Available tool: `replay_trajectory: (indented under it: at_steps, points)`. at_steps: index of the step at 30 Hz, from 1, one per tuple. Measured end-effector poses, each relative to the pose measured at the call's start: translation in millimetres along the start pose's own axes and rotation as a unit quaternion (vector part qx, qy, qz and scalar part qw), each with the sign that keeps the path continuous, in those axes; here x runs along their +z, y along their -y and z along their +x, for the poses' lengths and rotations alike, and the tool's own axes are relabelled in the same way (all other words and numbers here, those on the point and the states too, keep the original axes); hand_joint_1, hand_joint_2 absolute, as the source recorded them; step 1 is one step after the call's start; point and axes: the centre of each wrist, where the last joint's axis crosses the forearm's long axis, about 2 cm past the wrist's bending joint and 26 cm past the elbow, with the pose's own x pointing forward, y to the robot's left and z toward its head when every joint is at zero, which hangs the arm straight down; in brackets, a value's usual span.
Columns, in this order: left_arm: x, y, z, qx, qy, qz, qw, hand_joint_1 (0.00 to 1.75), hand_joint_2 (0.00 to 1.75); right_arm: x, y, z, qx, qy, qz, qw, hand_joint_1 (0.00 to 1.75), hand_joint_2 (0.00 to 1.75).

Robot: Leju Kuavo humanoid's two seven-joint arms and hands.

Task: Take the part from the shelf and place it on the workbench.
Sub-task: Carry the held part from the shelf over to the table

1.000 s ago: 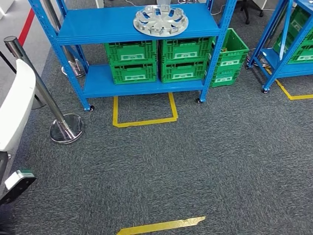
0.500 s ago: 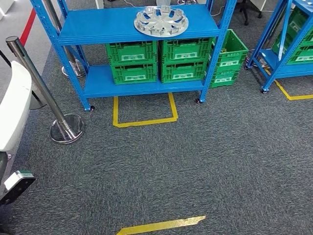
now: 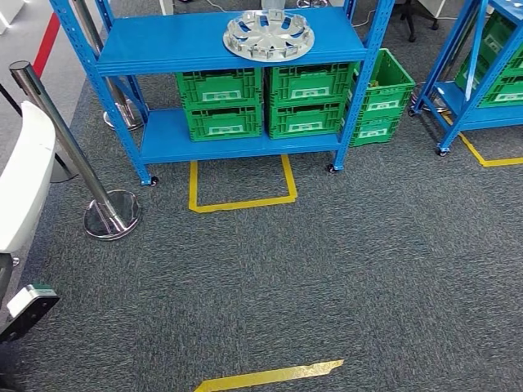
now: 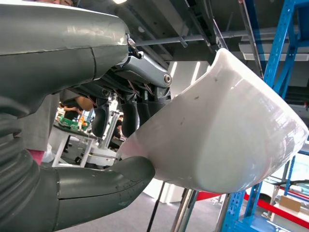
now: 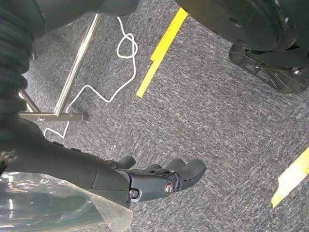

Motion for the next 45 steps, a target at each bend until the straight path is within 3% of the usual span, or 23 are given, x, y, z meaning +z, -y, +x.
replay_trajectory:
  at_steps: [45]
  points:
    - [-1.0,-0.8,-1.7,-0.004,0.0,0.004,1.0,1.17,1.75,6.6,0.3,-1.6,-0.02,-0.016,0.001,1.0,0.0,1.75]
